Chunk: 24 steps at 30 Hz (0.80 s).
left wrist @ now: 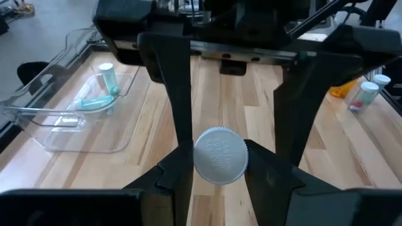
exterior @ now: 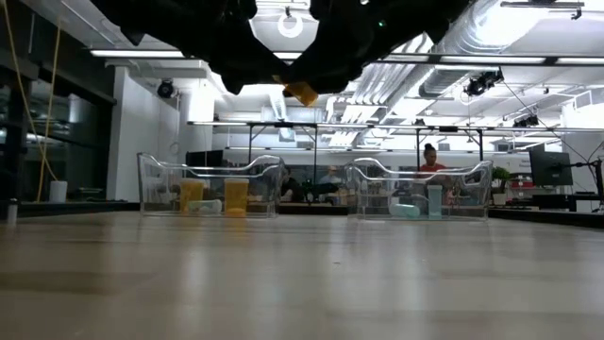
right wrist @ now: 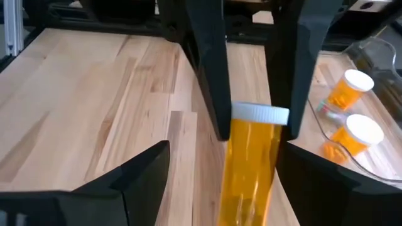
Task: Pick and place medicine bottles into bin by pill shape (circle, oval)
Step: Put the orange tablet bottle into the right transparent bin
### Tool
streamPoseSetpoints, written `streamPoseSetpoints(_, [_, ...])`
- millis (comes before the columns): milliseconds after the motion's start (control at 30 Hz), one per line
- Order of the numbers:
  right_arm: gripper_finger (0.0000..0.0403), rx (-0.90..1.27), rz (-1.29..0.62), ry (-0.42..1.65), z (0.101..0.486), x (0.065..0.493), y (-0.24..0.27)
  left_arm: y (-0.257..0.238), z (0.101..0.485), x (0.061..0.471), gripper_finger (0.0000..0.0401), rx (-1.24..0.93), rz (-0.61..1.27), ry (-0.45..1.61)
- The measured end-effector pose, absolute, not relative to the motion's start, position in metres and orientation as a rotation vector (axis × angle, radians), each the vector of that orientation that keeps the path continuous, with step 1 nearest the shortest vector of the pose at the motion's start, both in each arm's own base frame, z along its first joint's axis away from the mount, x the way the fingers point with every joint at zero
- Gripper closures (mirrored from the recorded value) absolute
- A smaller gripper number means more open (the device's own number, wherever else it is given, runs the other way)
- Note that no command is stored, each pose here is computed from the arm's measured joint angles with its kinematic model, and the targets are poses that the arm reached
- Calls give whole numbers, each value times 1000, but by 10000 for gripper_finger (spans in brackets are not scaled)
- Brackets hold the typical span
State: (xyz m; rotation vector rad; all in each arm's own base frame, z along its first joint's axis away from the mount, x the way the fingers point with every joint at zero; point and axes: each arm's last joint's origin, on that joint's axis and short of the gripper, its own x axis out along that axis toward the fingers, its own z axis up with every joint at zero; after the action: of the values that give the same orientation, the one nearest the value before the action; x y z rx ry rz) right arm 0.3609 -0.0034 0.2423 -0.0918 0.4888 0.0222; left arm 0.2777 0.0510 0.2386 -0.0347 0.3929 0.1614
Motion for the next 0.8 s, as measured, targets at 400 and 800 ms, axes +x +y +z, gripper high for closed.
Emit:
streamPoseSetpoints(400, [215, -99, 19, 514, 244, 362, -4, 50, 239, 278, 286, -32, 158, 393])
streamPoseSetpoints(800, [270, -99, 17, 536, 243, 361, -5, 50, 239, 278, 286, -36, 156, 393])
